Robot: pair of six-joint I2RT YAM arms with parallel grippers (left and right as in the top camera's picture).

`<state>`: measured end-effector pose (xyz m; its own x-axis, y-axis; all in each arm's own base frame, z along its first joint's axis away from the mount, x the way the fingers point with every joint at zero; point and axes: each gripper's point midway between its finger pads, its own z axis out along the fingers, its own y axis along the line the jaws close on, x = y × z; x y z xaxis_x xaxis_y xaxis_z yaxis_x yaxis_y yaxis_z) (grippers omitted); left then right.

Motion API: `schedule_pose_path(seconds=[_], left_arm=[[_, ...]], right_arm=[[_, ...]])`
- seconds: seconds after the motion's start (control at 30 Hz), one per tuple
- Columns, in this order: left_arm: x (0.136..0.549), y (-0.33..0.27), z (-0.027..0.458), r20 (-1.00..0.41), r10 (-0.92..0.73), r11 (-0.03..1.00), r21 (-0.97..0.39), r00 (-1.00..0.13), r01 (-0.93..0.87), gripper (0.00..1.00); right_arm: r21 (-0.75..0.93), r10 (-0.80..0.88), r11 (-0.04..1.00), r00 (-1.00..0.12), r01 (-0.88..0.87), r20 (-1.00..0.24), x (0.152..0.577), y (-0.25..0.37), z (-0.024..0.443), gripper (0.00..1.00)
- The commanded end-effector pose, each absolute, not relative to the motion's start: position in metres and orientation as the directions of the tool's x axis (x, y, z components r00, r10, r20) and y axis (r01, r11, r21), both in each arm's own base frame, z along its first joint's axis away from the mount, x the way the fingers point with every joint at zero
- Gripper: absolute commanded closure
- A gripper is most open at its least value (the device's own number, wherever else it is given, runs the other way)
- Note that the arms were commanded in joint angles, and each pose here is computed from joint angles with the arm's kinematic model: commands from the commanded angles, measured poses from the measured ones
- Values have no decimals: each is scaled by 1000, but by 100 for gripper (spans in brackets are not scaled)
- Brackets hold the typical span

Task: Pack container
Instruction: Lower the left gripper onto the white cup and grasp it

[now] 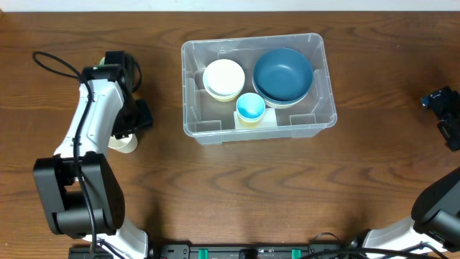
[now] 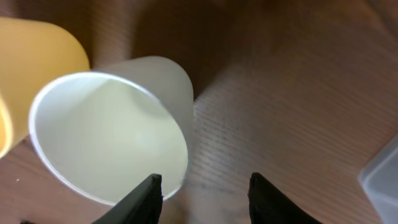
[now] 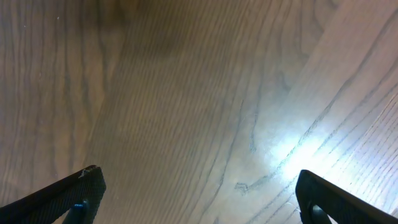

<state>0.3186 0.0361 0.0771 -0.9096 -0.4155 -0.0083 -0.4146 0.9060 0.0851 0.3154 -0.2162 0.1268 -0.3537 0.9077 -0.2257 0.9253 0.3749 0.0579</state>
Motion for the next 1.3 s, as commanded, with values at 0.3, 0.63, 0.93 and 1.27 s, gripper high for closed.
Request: schedule_pose_path(seconds=[0.3, 0.63, 0.93, 1.27], left_arm=[[320, 46, 71, -18, -405, 909, 102, -914, -404, 60], [320, 48, 71, -21, -404, 908, 112, -915, -404, 67], [318, 48, 58, -29, -404, 908, 109, -914, -404, 71], [319, 47, 53, -35, -408, 906, 106, -912, -409, 94]], right_arm=[[49, 913, 359, -339, 932, -228, 314, -218, 126, 1], [49, 913, 359, -339, 932, -228, 314, -218, 126, 1], [49, 913, 359, -339, 932, -228, 314, -218, 126, 1], [49, 913, 359, -339, 932, -228, 314, -218, 126, 1]])
